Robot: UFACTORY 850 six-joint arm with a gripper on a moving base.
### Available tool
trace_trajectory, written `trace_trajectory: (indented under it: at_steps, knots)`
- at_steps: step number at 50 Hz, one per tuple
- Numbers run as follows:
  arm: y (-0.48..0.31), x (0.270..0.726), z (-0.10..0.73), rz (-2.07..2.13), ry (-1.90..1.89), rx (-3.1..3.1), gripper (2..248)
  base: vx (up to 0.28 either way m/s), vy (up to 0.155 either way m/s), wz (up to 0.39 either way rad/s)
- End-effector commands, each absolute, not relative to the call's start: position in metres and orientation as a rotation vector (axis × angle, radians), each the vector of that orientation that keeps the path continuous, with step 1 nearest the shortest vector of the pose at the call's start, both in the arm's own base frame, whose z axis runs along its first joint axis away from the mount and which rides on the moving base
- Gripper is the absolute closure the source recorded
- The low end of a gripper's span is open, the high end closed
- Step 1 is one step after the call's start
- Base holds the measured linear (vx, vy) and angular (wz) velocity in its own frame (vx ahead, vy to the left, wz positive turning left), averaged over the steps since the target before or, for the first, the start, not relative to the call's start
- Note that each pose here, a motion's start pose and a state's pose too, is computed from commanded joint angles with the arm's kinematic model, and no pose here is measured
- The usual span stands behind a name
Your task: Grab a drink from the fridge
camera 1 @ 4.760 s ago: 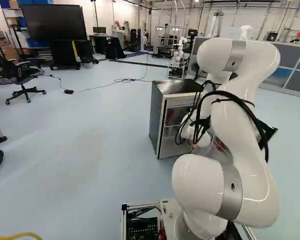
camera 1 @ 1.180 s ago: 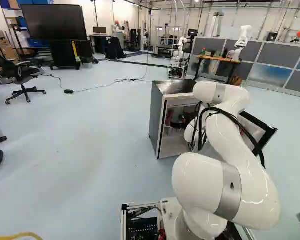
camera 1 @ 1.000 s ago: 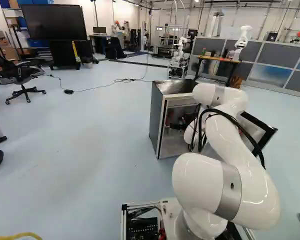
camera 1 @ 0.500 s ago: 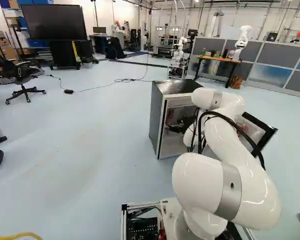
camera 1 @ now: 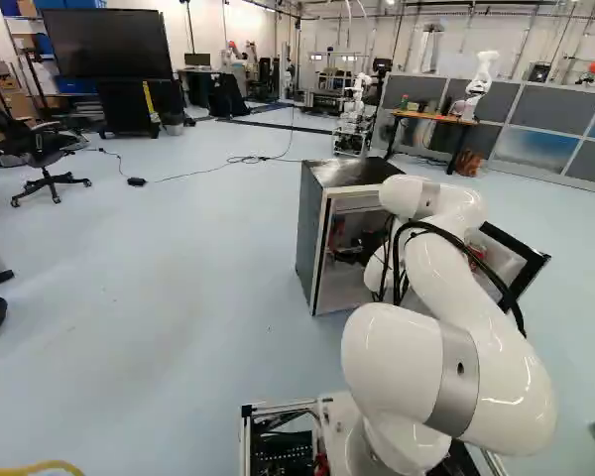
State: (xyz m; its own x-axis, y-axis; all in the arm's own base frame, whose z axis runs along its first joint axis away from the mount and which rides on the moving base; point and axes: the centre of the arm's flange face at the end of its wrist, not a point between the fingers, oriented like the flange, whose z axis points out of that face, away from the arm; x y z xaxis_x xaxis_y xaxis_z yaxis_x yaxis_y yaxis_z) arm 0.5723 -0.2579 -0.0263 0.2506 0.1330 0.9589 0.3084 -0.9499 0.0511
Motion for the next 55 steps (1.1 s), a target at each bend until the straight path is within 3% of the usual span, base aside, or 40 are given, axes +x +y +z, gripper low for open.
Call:
trace_trajectory:
  at_steps: [55]
  knots:
    - [-0.26, 0.599, -0.034, -1.842, -0.49, -2.324, 3, 0.0, 0.0, 0.0]
